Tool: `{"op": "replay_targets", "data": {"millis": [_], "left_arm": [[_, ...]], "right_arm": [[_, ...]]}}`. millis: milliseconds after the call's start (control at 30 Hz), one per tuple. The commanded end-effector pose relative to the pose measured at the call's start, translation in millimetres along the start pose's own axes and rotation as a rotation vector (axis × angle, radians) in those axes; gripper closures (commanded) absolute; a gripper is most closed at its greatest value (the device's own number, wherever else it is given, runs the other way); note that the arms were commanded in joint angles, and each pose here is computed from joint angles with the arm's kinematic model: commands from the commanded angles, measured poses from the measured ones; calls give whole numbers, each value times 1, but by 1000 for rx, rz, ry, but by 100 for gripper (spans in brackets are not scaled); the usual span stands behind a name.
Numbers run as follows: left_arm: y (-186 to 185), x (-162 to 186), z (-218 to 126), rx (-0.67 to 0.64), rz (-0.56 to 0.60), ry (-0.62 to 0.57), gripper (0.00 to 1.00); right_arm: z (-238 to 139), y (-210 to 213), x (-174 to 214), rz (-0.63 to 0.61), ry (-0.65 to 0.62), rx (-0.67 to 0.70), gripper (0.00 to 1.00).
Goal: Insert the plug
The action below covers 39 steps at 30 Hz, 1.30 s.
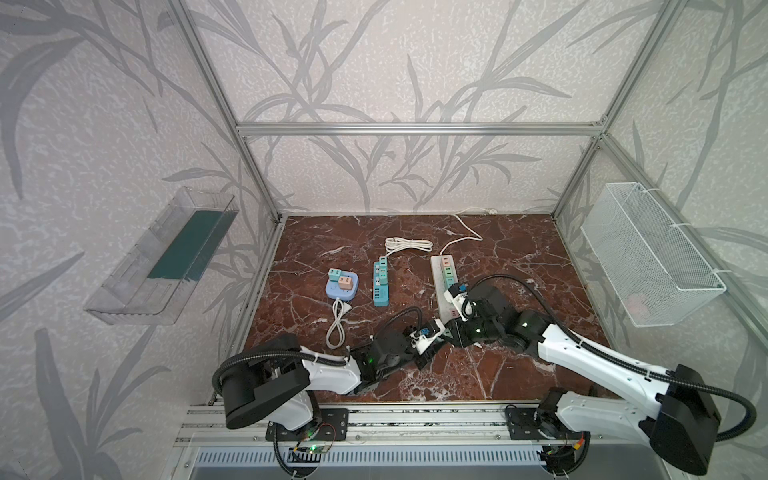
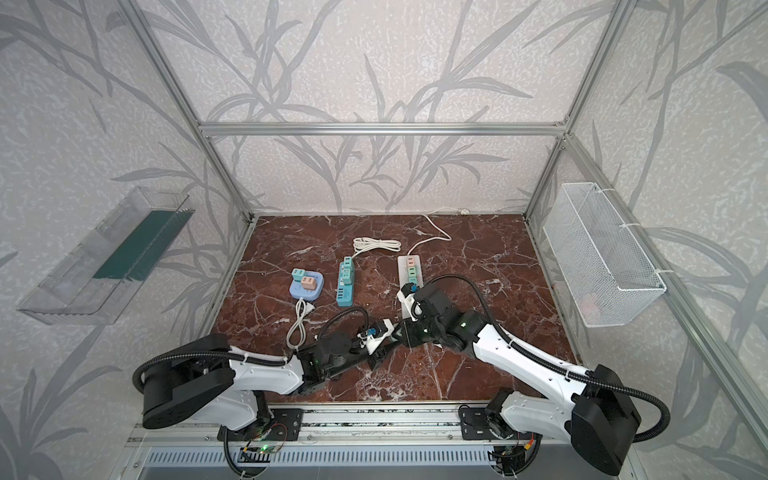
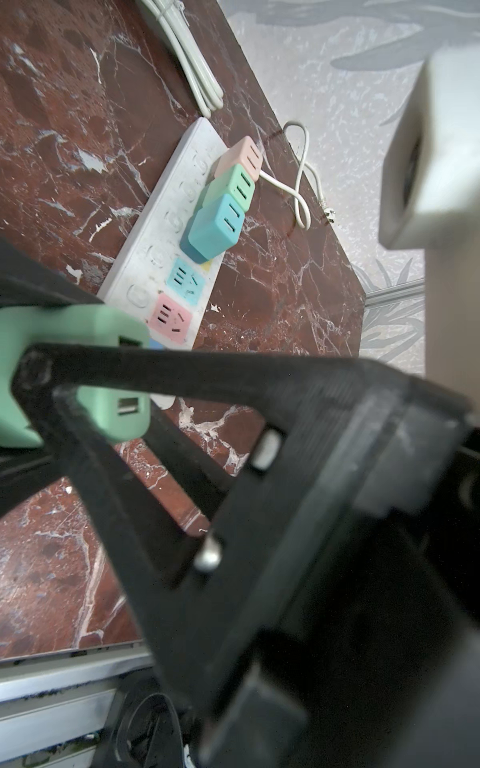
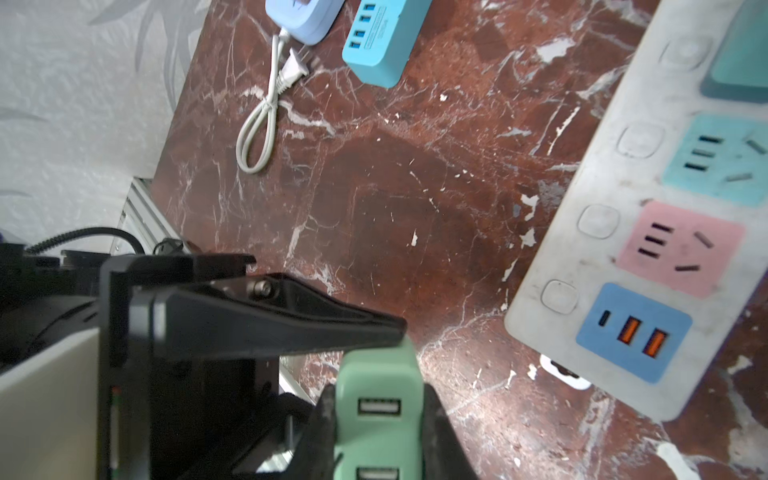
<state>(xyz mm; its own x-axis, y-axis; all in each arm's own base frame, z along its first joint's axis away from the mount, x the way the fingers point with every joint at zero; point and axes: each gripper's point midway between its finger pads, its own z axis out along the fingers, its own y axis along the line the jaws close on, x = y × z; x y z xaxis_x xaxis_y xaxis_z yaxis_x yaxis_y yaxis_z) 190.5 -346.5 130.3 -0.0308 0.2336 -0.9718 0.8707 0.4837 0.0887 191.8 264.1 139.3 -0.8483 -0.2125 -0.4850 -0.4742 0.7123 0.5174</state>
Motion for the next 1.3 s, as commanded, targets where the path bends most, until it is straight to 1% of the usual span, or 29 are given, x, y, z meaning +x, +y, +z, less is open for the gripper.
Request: {"op": "replay_targets", "data": {"millis": [0, 33, 67, 100, 200, 267, 333, 400, 467, 533, 600, 633, 700, 800, 933, 1100, 1267], "left_arm": [[2, -6, -2, -18, 4, -31, 43], [5, -6, -3, -37, -7, -32, 27], [10, -6, -4, -67, -24, -33, 3], [18, -6, -7, -109, -51, -40, 1], [42, -6, -23, -245, -155, -96, 1], [63, -3, -37, -366, -270, -139, 1], [78, 4, -52, -456, -366, -160, 1], [89, 15, -65, -536, -442, -140, 1], [94, 20, -74, -578, -473, -97, 1], [96, 24, -84, -604, -483, -38, 1], [104, 24, -99, -664, -481, 6, 1], [109, 23, -108, -703, -487, 7, 1], [118, 22, -125, -761, -488, -12, 1], [123, 22, -143, -790, -509, -70, 1], [129, 21, -160, -818, -501, -118, 1], [133, 13, -174, -834, -470, -148, 1], [136, 11, -184, -849, -471, -164, 1]], "right_arm": [[-6, 10, -7, -26, -39, -37, 91], [-8, 9, -9, -28, -53, -23, 92], [-11, 4, -13, -34, -75, 12, 92], [-15, -3, -18, -39, -99, 60, 92], [-27, -22, -40, -88, -174, 216, 93], [-31, -34, -55, -115, -210, 312, 93], [-31, -46, -68, -140, -242, 403, 93], [-31, -56, -81, -158, -269, 481, 93], [-35, -63, -93, -161, -313, 528, 93], [-33, -68, -100, -159, -321, 532, 93], [-26, -78, -102, -159, -297, 561, 93], [-23, -84, -102, -153, -284, 571, 93], [-14, -95, -99, -133, -259, 582, 94], [-4, -107, -96, -105, -245, 589, 94], [7, -114, -98, -74, -239, 587, 96], [21, -123, -96, -60, -210, 593, 97], [30, -130, -89, -25, -183, 605, 97]]}}
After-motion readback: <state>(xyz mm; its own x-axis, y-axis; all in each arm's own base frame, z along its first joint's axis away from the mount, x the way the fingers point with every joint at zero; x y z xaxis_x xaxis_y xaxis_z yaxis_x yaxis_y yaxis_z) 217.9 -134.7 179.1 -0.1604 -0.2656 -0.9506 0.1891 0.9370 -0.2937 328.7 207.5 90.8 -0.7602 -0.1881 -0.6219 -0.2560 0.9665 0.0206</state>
